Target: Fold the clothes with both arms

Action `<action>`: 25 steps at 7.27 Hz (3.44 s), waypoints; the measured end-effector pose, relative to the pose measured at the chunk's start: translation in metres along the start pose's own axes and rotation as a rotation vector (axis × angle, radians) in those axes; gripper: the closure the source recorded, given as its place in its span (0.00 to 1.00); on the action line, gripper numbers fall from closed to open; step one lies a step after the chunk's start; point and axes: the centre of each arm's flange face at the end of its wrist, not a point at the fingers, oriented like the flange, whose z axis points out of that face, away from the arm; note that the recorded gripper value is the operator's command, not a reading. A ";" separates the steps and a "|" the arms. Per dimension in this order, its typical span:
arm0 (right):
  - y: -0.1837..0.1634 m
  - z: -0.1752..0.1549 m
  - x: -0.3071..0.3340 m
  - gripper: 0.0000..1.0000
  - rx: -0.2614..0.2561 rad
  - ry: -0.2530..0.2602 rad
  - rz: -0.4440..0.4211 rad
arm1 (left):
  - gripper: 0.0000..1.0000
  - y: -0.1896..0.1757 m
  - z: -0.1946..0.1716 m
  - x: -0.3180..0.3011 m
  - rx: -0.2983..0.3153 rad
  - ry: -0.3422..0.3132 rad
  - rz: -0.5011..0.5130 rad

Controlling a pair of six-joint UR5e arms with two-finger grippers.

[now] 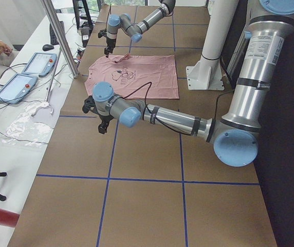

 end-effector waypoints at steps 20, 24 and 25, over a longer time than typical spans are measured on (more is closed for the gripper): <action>-0.002 -0.029 0.121 0.00 -0.168 -0.166 -0.082 | 1.00 -0.124 0.218 0.248 0.121 -0.003 -0.142; -0.004 -0.037 0.136 0.00 -0.203 -0.183 -0.074 | 1.00 -0.143 0.241 0.335 0.186 -0.042 -0.199; -0.004 -0.036 0.138 0.00 -0.203 -0.181 -0.073 | 0.46 -0.147 0.245 0.343 0.206 -0.055 -0.203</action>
